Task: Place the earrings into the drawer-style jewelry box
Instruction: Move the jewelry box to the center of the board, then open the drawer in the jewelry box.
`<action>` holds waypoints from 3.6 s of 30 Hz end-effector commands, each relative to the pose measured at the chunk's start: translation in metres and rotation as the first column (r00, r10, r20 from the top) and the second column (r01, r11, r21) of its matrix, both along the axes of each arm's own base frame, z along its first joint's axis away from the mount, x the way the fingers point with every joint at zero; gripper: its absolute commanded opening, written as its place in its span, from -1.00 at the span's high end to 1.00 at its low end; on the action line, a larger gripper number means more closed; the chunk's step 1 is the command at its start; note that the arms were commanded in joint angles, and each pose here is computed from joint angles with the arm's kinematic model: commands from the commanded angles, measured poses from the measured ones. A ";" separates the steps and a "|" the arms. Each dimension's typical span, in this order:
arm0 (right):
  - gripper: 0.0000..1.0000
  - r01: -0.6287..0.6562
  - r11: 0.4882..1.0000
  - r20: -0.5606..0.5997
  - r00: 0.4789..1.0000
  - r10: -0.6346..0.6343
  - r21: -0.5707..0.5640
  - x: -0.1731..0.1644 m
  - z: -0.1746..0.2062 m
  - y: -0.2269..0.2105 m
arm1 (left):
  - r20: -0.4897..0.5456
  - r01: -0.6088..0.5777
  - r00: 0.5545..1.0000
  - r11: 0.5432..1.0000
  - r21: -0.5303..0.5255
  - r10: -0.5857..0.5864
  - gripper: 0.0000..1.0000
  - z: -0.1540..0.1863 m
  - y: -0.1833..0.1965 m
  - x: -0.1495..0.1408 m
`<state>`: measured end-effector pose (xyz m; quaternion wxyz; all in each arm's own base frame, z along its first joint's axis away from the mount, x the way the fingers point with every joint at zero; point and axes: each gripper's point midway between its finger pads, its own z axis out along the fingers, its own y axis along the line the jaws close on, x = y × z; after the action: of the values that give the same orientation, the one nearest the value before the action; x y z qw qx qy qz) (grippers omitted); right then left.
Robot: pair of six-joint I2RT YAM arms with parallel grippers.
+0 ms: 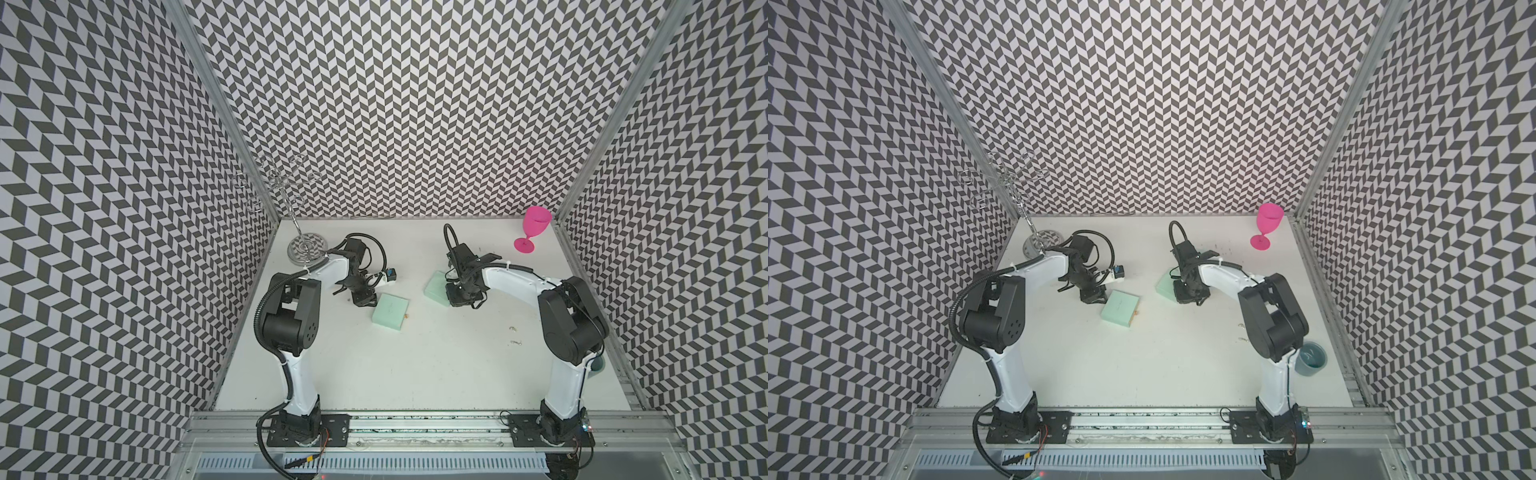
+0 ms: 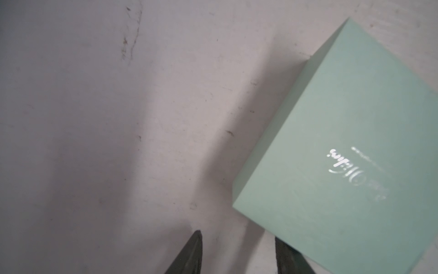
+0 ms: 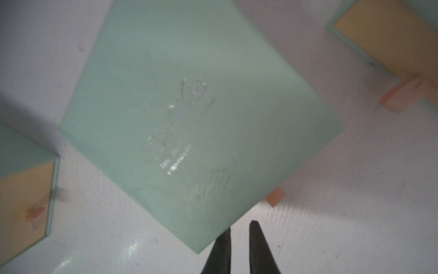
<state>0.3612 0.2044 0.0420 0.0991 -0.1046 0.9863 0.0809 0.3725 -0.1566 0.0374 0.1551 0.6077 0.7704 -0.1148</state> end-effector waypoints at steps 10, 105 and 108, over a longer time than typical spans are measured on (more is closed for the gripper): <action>0.66 -0.013 1.000 0.043 0.999 0.012 0.024 0.040 0.007 0.011 | -0.026 0.037 0.999 0.998 -0.050 -0.039 -0.04 0.005 -0.026 -0.014; 0.55 -0.118 0.868 -0.065 0.983 0.170 0.482 -0.054 -0.010 0.076 | -0.127 0.108 0.984 0.985 -0.132 -0.125 -0.08 0.025 -0.095 -0.074; 0.55 -0.123 0.865 -0.057 0.983 0.172 0.487 -0.053 -0.008 0.077 | -0.134 0.108 0.983 0.986 -0.128 -0.125 -0.08 0.021 -0.096 -0.074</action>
<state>0.3003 0.2736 0.0287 0.0476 -0.1322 0.9354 0.3244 0.3011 -0.2483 0.0658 0.1354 0.6280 0.7379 -0.2066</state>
